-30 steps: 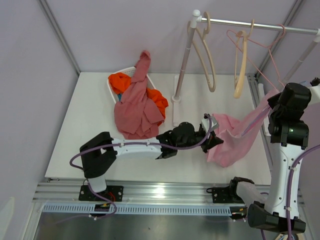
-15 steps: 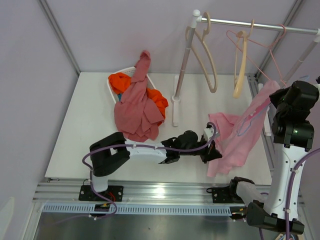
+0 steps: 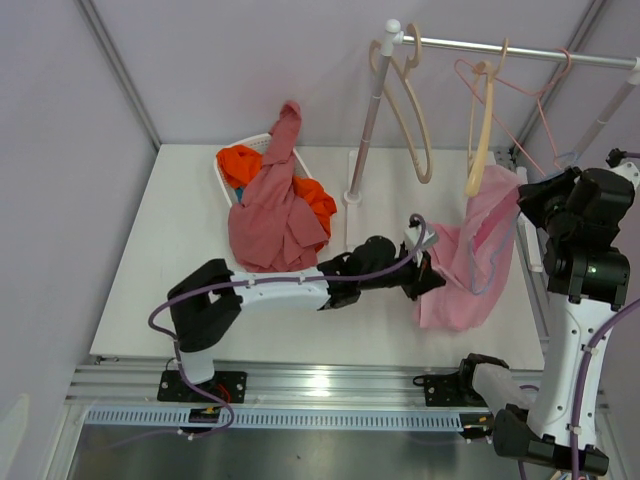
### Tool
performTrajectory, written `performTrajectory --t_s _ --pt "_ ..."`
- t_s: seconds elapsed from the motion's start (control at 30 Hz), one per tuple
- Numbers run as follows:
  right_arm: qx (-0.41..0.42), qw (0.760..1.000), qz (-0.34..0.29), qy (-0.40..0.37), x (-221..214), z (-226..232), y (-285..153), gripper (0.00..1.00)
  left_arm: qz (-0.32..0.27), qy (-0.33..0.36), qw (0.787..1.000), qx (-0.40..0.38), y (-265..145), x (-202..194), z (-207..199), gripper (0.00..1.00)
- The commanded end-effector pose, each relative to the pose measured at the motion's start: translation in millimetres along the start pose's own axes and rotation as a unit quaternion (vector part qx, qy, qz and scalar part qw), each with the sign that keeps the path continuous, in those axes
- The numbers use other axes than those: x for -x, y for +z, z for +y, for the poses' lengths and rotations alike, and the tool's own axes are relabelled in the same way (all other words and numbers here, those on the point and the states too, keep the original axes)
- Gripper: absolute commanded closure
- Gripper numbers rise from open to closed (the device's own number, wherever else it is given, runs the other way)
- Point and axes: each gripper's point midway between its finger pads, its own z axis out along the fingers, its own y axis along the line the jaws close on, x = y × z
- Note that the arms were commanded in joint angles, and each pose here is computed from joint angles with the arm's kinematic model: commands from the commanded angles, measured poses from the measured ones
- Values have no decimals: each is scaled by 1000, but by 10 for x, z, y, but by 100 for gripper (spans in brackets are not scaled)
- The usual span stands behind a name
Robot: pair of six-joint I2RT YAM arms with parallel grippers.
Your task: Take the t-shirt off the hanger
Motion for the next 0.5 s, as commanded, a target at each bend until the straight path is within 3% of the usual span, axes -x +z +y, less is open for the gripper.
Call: performTrajectory --t_s 0.0,0.17,0.33,0.47 --pt "68 997 32 2 -148 215 -324 100 -87 40 995 11 -254 992 -178 99" --pt "80 993 87 -9 -398 197 -434 100 -88 59 992 62 -293 1181 -47 99" --pt "101 985 137 -18 -628 222 -488 100 -81 53 991 94 -352 1100 138 99" --pt "81 991 96 -36 -529 118 -500 100 -84 49 991 95 -447 1058 144 99"
